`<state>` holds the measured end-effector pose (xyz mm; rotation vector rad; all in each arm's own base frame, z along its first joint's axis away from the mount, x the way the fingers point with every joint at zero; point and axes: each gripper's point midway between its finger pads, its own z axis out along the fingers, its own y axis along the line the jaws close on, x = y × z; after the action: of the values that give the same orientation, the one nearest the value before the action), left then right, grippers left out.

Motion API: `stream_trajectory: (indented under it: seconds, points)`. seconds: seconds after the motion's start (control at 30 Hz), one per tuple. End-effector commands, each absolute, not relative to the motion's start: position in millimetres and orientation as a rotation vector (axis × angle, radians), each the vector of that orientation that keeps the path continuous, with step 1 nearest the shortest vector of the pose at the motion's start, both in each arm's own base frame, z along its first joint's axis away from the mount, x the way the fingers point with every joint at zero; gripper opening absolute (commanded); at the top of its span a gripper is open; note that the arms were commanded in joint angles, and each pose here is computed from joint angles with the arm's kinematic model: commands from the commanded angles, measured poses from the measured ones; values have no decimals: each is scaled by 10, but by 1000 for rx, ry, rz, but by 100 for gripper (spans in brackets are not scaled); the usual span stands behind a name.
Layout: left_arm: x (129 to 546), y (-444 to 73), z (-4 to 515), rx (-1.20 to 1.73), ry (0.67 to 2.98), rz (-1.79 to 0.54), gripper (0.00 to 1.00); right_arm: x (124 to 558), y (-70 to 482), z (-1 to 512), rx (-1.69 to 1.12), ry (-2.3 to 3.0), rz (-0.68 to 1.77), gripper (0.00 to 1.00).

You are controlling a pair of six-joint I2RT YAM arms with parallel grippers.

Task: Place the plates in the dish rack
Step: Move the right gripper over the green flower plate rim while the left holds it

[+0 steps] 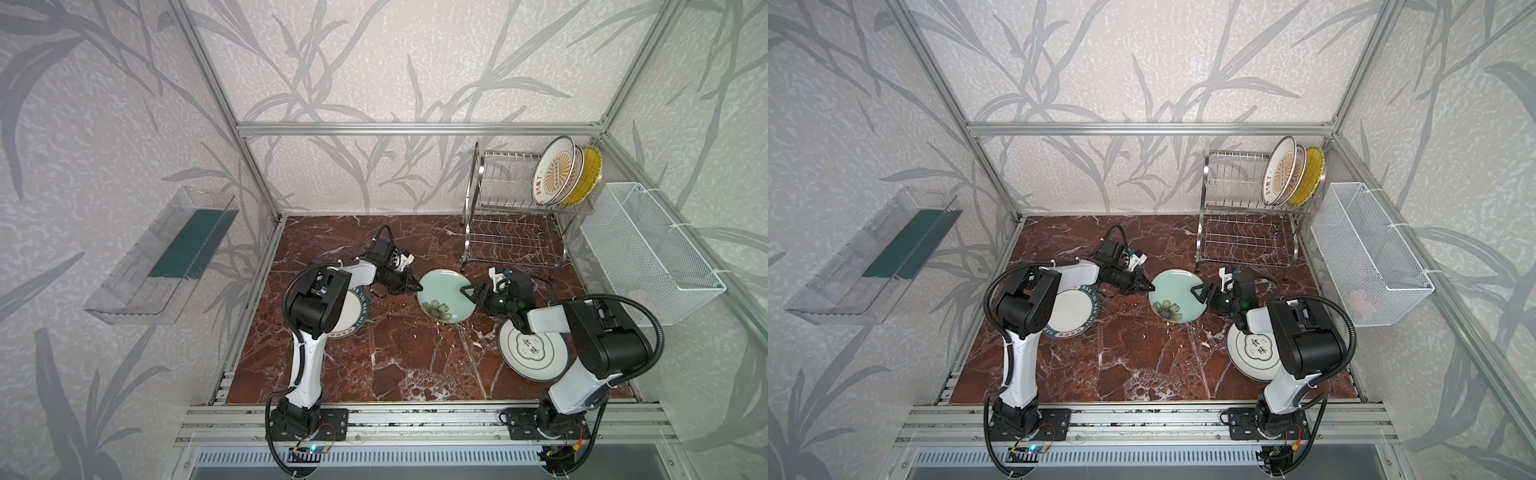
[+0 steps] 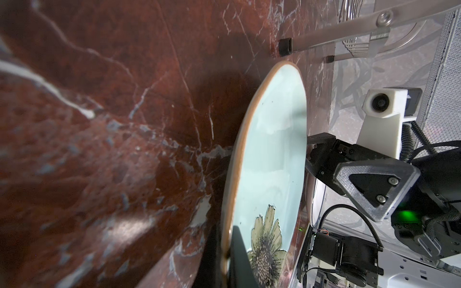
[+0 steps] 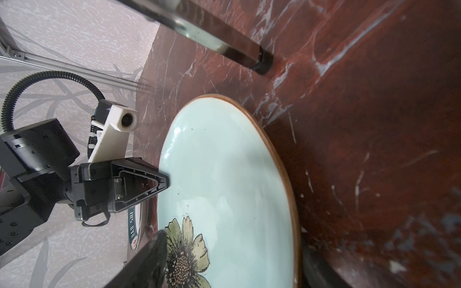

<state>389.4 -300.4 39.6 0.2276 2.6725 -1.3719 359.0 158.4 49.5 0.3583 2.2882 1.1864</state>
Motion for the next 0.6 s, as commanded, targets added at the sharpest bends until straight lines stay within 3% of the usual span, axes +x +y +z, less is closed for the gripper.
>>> stream_trajectory:
  seconds: [0.0, 0.57]
  points:
    - [3872, -3062, 414, 257, 2662, -1422, 0, 3706, 1699, 791, 260, 2187, 1275, 73]
    - [3823, -3085, 374, 286, 2684, -1406, 0, 3673, 1868, 1055, 166, 2092, 1399, 71]
